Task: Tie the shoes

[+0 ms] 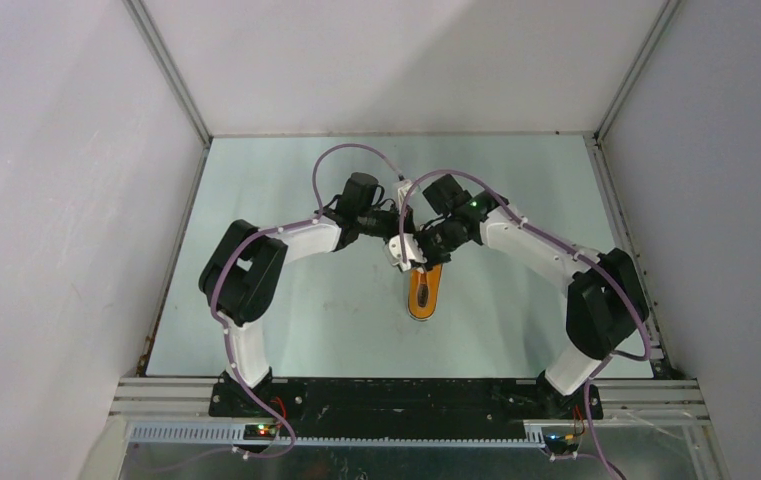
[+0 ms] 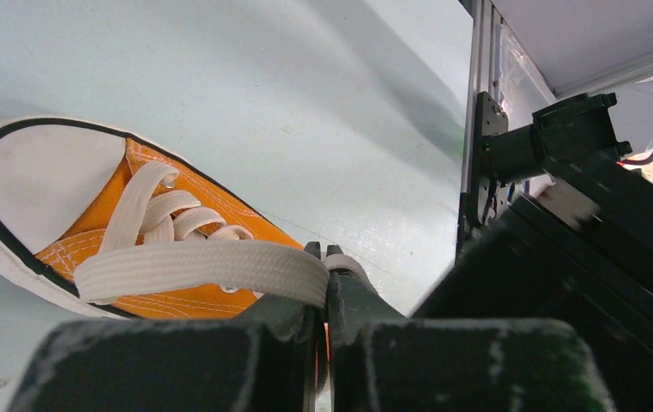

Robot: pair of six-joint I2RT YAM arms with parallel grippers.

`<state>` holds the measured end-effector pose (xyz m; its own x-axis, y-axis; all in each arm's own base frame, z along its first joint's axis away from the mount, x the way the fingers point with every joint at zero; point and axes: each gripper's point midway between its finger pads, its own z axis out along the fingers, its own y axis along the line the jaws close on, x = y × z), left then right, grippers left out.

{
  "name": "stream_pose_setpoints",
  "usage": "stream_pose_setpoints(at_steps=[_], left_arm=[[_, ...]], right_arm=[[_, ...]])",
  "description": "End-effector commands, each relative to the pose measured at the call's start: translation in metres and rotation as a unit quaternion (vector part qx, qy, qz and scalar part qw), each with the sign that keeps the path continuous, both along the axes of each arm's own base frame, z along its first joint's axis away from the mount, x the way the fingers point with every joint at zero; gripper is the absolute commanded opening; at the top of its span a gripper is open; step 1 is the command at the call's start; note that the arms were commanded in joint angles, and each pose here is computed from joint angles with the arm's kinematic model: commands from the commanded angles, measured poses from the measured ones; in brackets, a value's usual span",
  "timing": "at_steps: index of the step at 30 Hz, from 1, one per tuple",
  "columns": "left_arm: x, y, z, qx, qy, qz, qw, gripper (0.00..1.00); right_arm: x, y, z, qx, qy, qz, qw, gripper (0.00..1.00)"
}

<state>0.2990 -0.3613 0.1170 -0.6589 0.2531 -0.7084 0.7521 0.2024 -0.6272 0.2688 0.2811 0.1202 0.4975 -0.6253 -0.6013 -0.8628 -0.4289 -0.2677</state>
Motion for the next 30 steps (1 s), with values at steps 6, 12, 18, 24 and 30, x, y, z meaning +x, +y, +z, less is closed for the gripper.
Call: stream_pose_setpoints(at_steps=[6,12,18,24,30], left_arm=[[0.003,-0.008,0.022,-0.030,-0.022,-0.016,0.999,0.07],[0.001,-0.009,0.022,-0.031,-0.020,-0.019,0.999,0.07],[0.000,-0.010,0.022,-0.031,-0.019,-0.020,0.999,0.06],[0.000,-0.010,0.020,-0.031,-0.015,-0.021,0.999,0.06],[0.001,-0.011,0.020,-0.032,-0.014,-0.021,0.999,0.06]], right_arm=[[-0.012,0.009,0.016,0.008,-0.043,0.032,0.999,0.00],[-0.005,0.003,0.005,-0.005,-0.080,0.049,0.996,0.00],[-0.003,0.003,0.002,-0.007,-0.097,0.063,0.993,0.00],[0.000,0.008,0.013,0.008,-0.122,0.076,0.990,0.00],[0.001,-0.006,-0.002,-0.036,-0.130,0.097,0.986,0.00]])
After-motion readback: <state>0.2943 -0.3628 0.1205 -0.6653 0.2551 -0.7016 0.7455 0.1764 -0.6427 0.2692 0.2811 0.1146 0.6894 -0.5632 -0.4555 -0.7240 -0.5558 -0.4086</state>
